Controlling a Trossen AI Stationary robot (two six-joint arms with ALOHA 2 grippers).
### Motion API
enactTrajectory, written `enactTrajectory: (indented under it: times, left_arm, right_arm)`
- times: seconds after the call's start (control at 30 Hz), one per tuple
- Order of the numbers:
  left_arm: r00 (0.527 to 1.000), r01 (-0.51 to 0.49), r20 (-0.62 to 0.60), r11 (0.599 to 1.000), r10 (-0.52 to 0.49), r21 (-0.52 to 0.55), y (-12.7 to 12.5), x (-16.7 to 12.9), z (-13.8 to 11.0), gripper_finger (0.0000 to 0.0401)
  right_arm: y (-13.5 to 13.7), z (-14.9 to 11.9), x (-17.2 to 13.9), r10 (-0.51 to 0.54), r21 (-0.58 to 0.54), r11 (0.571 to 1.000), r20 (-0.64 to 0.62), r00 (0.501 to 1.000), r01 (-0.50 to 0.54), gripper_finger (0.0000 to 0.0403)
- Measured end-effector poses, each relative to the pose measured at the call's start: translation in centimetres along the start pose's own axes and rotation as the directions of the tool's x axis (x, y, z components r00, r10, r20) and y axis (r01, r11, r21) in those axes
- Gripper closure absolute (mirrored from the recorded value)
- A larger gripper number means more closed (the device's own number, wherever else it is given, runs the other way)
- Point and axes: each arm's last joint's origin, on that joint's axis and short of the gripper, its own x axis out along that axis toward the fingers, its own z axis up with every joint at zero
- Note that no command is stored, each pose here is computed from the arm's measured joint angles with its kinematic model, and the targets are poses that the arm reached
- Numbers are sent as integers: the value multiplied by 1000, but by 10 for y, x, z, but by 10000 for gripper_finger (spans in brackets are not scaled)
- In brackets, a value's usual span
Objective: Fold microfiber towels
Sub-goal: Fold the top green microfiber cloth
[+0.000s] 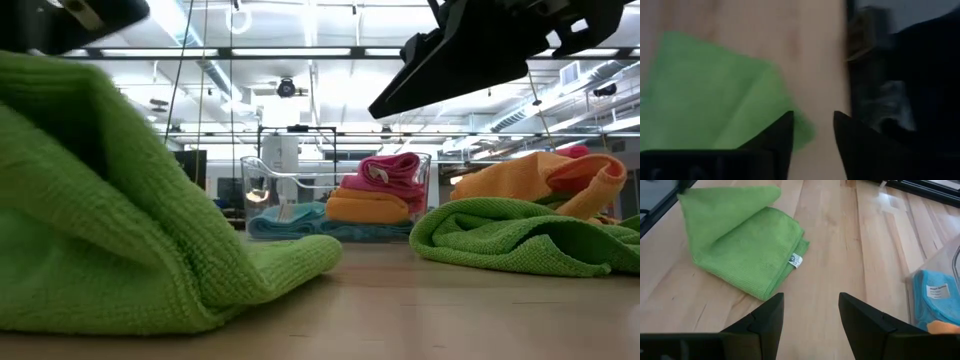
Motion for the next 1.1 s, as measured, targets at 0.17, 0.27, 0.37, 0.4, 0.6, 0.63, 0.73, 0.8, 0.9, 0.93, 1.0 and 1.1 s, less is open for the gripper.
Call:
enactTrajectory:
  times: [0.17,0.27,0.37,0.4,0.6,0.63,0.73,0.8,0.9,0.93,1.0,1.1]
  left_arm:
    - [987,152,52,987,-149,-60,-11,-4,9,205]
    - [979,200,39,976,-198,-86,-12,-4,12,186]
    - [984,176,7,980,-176,-92,-5,-2,13,183]
    - [986,165,2,982,-166,-92,-2,-1,14,184]
    - [993,-20,-122,996,9,-90,34,8,19,210]
    - [988,-57,-150,994,43,-90,42,8,20,214]
    - [975,-114,-198,993,103,-41,57,10,22,219]
    - [962,-141,-236,990,141,20,64,10,21,219]
    - [948,-150,-271,985,169,88,70,9,20,210]
    - [946,-151,-274,984,171,95,71,9,21,205]
    - [946,-147,-275,982,174,115,73,10,21,193]
    - [945,-134,-277,977,176,163,73,11,21,179]
  right_arm:
    - [0,1,0,0,4,1000,7,1000,0,205]
    - [0,1,0,0,6,1000,13,1000,0,205]
    - [0,2,0,1,8,1000,15,1000,-1,205]
    - [0,2,0,1,10,1000,18,1000,-1,205]
    - [0,2,0,1,11,1000,21,1000,-1,205]
    - [0,2,0,1,12,1000,21,1000,-1,205]
    - [0,2,0,1,15,1000,21,1000,-2,205]
    - [0,2,0,3,15,1000,20,1000,-4,205]
    - [0,2,0,4,15,1000,20,1000,-4,205]
    - [0,2,0,4,15,1000,20,1000,-4,205]
    - [0,2,0,4,15,1000,20,1000,-4,205]
    - [1,2,0,5,14,1000,20,1000,-5,205]
